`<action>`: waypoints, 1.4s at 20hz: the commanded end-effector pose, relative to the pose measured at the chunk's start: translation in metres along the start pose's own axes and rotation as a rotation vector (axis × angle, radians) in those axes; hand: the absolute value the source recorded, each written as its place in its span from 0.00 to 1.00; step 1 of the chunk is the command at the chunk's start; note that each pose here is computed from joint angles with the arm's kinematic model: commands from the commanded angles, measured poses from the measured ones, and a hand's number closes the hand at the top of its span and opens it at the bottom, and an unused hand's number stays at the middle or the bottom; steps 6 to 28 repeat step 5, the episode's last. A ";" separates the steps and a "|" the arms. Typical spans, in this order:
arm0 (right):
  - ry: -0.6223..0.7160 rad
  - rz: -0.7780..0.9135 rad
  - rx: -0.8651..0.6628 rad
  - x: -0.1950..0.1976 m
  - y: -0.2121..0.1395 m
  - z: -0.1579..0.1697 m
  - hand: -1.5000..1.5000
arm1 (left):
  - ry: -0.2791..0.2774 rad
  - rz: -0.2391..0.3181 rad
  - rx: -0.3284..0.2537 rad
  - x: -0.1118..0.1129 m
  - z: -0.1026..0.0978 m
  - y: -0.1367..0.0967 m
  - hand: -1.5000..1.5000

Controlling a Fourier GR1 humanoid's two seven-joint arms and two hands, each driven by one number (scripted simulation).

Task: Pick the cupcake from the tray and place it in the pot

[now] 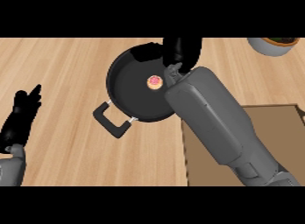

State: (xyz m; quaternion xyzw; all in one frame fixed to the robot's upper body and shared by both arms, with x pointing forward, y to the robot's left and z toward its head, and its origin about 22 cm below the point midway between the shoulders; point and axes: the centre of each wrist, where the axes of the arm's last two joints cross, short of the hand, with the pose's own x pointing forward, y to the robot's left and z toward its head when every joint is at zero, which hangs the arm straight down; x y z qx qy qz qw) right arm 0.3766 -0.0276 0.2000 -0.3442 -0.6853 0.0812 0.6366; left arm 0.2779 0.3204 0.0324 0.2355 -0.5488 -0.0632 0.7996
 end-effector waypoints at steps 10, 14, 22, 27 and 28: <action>0.028 -0.200 -0.239 -0.032 -0.040 -0.011 0.00 | 0.037 0.013 0.041 -0.002 0.003 0.016 0.50; 0.028 -0.200 -0.239 -0.032 -0.040 -0.011 0.00 | 0.037 0.013 0.041 -0.002 0.003 0.016 0.50; 0.028 -0.200 -0.239 -0.032 -0.040 -0.011 0.00 | 0.037 0.013 0.041 -0.002 0.003 0.016 0.50; 0.028 -0.200 -0.239 -0.032 -0.040 -0.011 0.00 | 0.037 0.013 0.041 -0.002 0.003 0.016 0.50; 0.028 -0.200 -0.239 -0.032 -0.040 -0.011 0.00 | 0.037 0.013 0.041 -0.002 0.003 0.016 0.50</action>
